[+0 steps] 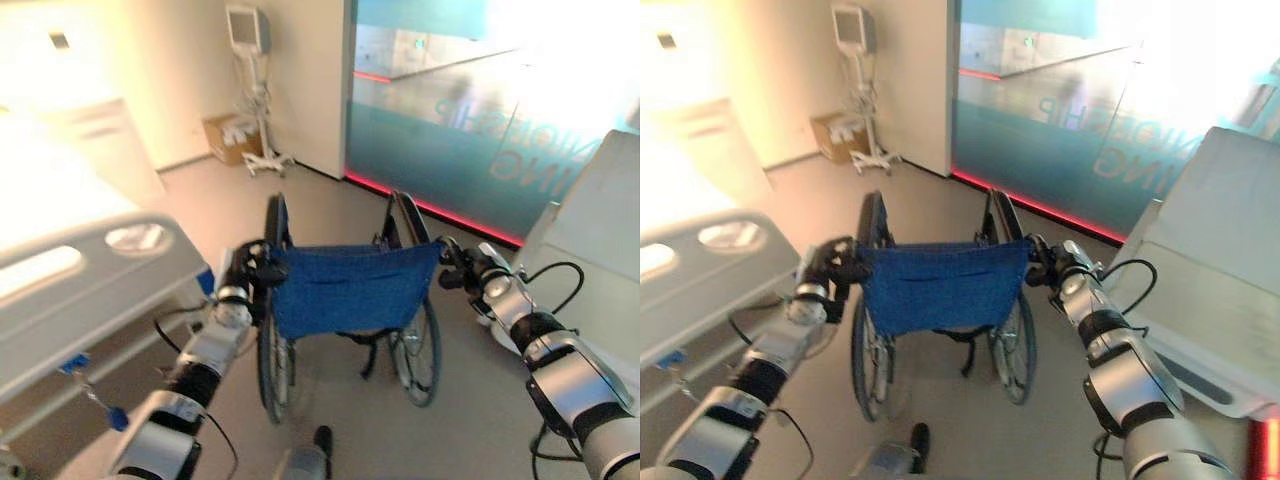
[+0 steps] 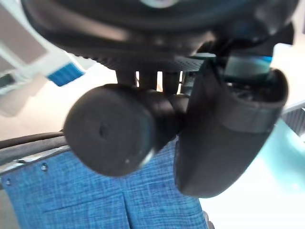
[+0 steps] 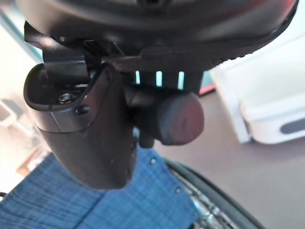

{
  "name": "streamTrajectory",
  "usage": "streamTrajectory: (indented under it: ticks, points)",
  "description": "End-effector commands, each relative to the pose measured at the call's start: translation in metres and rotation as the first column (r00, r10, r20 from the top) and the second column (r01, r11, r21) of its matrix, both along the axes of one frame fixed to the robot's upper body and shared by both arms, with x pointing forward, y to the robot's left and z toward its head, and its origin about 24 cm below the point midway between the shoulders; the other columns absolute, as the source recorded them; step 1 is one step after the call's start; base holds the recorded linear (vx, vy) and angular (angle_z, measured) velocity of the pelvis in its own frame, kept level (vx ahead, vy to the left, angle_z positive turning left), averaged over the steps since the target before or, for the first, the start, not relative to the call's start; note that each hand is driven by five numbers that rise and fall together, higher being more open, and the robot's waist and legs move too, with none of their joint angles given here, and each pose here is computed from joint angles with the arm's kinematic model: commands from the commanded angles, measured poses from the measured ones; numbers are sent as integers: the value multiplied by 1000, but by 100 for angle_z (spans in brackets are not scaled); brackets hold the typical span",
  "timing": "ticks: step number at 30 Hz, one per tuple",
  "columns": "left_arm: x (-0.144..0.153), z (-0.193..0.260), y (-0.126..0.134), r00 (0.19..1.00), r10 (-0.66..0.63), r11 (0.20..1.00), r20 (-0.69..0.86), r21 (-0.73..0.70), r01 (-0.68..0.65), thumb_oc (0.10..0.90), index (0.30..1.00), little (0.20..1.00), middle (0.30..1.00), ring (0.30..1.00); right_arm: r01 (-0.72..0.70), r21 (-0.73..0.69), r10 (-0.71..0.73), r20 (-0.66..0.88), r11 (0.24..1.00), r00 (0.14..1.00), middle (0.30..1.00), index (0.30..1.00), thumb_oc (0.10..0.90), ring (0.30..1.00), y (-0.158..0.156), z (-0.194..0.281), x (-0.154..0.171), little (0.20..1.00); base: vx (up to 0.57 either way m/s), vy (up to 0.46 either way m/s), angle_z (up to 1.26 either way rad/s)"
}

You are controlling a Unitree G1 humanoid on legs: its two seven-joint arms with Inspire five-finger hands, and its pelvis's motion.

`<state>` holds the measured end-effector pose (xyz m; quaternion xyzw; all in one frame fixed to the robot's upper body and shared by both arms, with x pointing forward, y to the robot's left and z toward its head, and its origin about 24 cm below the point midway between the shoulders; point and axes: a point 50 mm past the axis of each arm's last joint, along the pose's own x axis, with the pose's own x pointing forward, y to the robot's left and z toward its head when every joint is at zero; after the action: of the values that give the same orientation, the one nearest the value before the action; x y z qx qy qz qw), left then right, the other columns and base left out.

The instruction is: Push the wheelchair next to the bed

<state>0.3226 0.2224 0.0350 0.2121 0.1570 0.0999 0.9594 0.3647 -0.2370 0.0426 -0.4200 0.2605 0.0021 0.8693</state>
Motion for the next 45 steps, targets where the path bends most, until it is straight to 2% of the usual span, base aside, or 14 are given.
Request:
streamTrajectory:
  ticks: [1,6,13,21,26,31,35,38,45]
  points:
    - [-32,-45,18,969,-24,997,-245,69,42,400,300,300,300,300,-295,-63,300,80,953,951,300,300,400,300,24,32,12,300,452,28,-11]
    - [-18,-36,19,973,-7,998,-229,65,23,400,300,300,300,300,-328,-74,334,85,942,939,300,300,400,300,38,32,14,300,304,-105,-28]
    - [-8,-25,9,974,-116,985,-197,102,138,400,300,300,300,300,-241,-85,251,134,967,959,300,300,400,300,25,33,11,300,348,-373,69]
    - [-33,-53,15,966,-40,997,-256,60,58,400,300,300,300,300,-343,-77,351,121,936,929,300,300,400,300,39,49,14,300,390,-340,69]
    - [-33,-59,6,965,-45,999,-258,8,49,400,300,300,300,300,-345,-114,355,95,932,930,300,300,400,300,33,52,17,300,291,-205,62]
    - [-31,-60,-6,958,-94,995,-269,-8,95,400,300,300,300,300,-285,-120,295,70,951,953,300,300,400,300,15,48,15,300,258,-170,52]
    - [-37,-63,-10,957,-95,995,-275,-10,96,400,300,300,300,300,-284,-115,291,56,952,955,300,300,400,300,21,36,12,300,400,-108,33]
    - [-45,-67,-9,960,-75,997,-270,-12,75,400,300,300,300,300,-312,-122,319,41,942,947,300,300,400,300,34,23,8,300,444,-5,-25]
    - [-47,-64,2,965,-42,999,-259,-27,36,400,300,300,300,300,-337,-117,342,26,934,939,300,300,400,300,37,24,15,300,450,116,-54]
